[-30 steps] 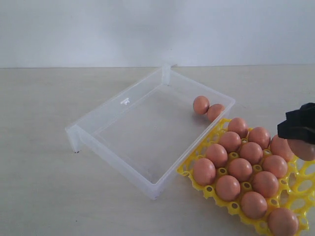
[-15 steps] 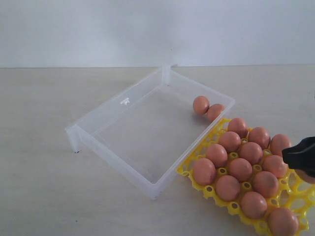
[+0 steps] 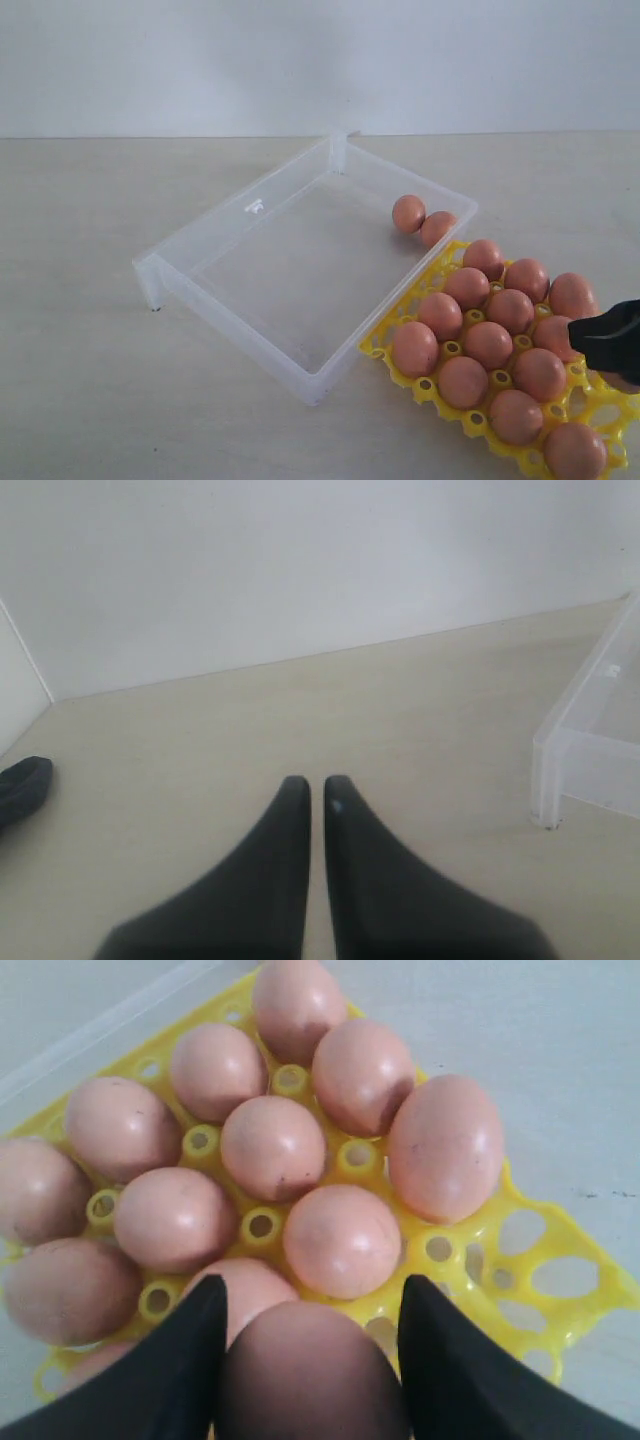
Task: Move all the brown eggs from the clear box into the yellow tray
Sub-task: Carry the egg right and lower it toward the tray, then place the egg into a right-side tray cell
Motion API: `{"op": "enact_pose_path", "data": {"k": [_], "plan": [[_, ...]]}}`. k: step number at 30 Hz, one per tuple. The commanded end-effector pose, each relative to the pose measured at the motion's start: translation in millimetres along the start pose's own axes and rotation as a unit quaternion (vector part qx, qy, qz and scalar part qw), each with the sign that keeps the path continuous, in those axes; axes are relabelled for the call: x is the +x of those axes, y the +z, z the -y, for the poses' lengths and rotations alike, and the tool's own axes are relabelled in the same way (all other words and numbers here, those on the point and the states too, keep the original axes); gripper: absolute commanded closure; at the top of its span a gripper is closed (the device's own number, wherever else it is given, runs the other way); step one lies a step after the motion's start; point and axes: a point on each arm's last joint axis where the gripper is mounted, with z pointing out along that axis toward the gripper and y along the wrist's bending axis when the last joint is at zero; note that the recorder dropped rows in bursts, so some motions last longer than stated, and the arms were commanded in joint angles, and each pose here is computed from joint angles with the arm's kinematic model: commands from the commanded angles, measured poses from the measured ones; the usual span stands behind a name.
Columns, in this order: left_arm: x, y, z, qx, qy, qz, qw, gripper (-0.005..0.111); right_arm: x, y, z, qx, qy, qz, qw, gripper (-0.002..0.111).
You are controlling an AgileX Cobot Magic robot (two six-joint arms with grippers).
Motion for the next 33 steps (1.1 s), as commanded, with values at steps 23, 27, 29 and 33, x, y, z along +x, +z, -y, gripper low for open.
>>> {"op": "enact_pose_path", "data": {"k": [23,27,29,33], "plan": [[-2,0,0.3,0.003,-0.004,0.006,1.0,0.103,11,16,-2,-0.042,-0.004,-0.021,0.999,0.069],[-2,0,0.3,0.003,-0.004,0.006,1.0,0.103,11,16,-2,-0.038,-0.004,-0.021,0.999,0.069],[-2,0,0.3,0.003,-0.004,0.006,1.0,0.103,11,16,-2,-0.037,-0.004,-0.02,0.999,0.069],[-2,0,0.3,0.003,-0.004,0.006,1.0,0.103,11,16,-2,-0.037,0.0,-0.021,0.999,0.069]]}}
